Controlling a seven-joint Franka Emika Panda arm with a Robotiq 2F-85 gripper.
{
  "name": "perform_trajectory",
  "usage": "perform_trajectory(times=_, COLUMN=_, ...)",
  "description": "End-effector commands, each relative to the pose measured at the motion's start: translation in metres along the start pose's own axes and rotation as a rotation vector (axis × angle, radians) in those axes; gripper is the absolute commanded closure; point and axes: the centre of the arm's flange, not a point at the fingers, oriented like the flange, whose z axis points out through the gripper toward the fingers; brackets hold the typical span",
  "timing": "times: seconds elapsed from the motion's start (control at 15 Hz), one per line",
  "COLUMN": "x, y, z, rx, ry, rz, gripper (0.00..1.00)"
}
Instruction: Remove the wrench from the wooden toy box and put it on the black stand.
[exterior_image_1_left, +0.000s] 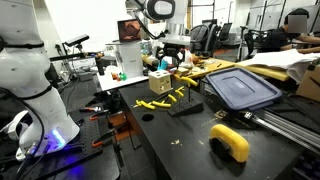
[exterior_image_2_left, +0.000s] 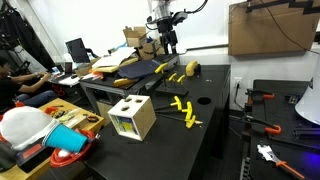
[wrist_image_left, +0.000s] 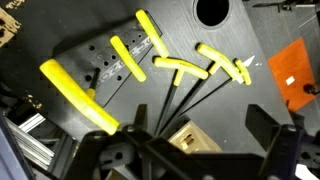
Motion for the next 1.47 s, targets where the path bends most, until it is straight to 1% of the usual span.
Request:
perform_trajectory(times=0.0, x=0.009, y=0.017, z=-0.004, rx=-0.04, ry=0.049, rz=0.189, gripper=0.0)
perform_trajectory(times=0.27, x=0.009, y=0.025, z=-0.002, rx=-0.104, ry=0.077, rz=0.392, gripper=0.0)
perform_trajectory(times=0.33, x=0.004, y=0.022, z=0.001, rx=-0.076, ry=0.056, rz=0.302, gripper=0.0)
perform_trajectory(times=0.47, x=0.005, y=0.024, z=0.001, rx=-0.089, ry=0.066, rz=0.352, gripper=0.0)
perform_trajectory(times=0.93, x=0.005, y=0.024, z=0.001, rx=-0.091, ry=0.068, rz=0.367, gripper=0.0)
perform_trajectory(times=1.0, x=0.003, y=0.025, z=0.001, rx=-0.129, ry=0.082, rz=0.395, gripper=0.0)
perform_trajectory(times=1.07, x=-0.001, y=0.02, z=0.0, rx=-0.192, ry=0.091, rz=0.471, gripper=0.0)
perform_trajectory(times=1.27, x=-0.008, y=0.006, z=0.001, rx=-0.234, ry=0.128, rz=0.631, gripper=0.0)
perform_trajectory(times=1.4, x=-0.013, y=-0.004, z=0.001, rx=-0.253, ry=0.113, rz=0.742, gripper=0.0)
